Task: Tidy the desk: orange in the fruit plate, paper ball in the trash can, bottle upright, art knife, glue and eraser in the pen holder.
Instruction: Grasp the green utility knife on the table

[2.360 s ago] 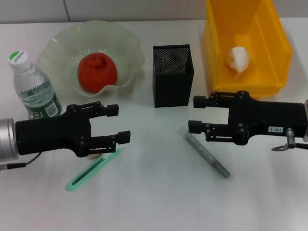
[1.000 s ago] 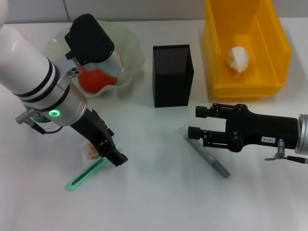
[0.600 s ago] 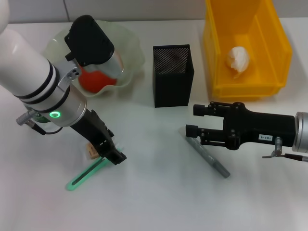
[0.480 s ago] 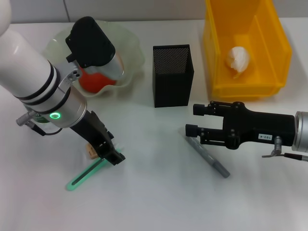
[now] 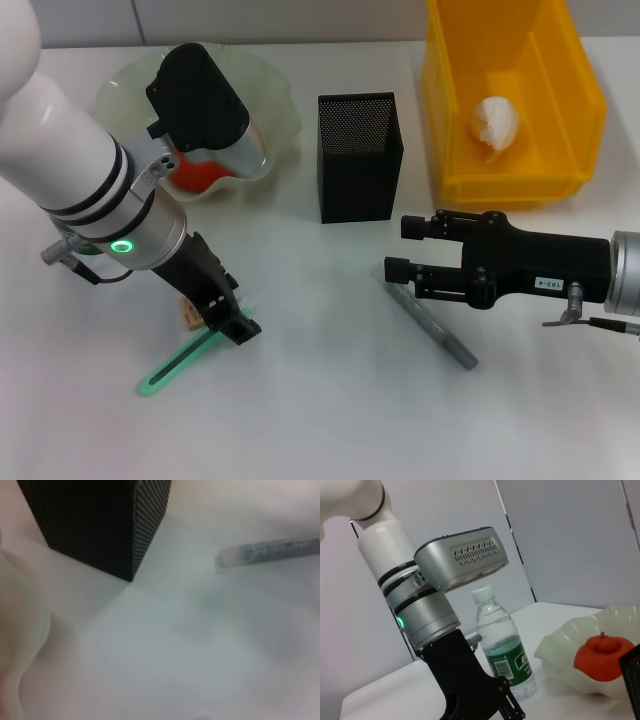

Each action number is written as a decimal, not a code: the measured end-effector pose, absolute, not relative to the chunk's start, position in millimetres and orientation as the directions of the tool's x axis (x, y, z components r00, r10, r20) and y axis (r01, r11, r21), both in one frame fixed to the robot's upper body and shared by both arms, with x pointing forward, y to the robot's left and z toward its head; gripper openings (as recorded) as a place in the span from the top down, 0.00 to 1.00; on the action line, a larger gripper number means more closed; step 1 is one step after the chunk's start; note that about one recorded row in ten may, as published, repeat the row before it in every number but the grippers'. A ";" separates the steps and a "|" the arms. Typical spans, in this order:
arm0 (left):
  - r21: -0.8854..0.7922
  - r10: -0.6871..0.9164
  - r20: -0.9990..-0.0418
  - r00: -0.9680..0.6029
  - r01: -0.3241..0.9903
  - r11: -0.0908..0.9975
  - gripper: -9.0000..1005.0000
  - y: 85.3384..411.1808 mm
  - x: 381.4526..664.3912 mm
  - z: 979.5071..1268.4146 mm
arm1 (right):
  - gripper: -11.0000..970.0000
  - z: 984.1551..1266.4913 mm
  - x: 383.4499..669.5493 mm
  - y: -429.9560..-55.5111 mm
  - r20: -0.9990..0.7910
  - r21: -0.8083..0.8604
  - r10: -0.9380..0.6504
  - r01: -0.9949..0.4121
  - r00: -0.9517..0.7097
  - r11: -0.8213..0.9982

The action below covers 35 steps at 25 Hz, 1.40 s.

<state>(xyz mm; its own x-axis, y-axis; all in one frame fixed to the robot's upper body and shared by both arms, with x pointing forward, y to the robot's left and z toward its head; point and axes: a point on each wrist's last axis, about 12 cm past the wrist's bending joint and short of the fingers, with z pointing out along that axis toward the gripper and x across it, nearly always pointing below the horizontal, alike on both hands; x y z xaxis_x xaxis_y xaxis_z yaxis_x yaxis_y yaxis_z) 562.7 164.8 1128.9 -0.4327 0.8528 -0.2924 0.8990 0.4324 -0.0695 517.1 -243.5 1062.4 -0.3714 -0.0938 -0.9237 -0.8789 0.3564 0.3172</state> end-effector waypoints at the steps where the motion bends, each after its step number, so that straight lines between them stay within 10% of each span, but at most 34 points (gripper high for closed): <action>1: -0.070 0.853 -0.292 -0.433 0.899 0.432 0.35 164.8 562.7 1128.9 | 0.29 1062.4 517.1 -243.5 -0.924 0.317 -0.094 -0.879 -0.371 0.356; 35: -0.036 0.873 -0.262 -0.411 0.909 0.416 0.64 166.7 566.0 1122.0 | 0.29 1063.1 522.2 -241.8 -0.925 0.306 -0.102 -0.877 -0.365 0.371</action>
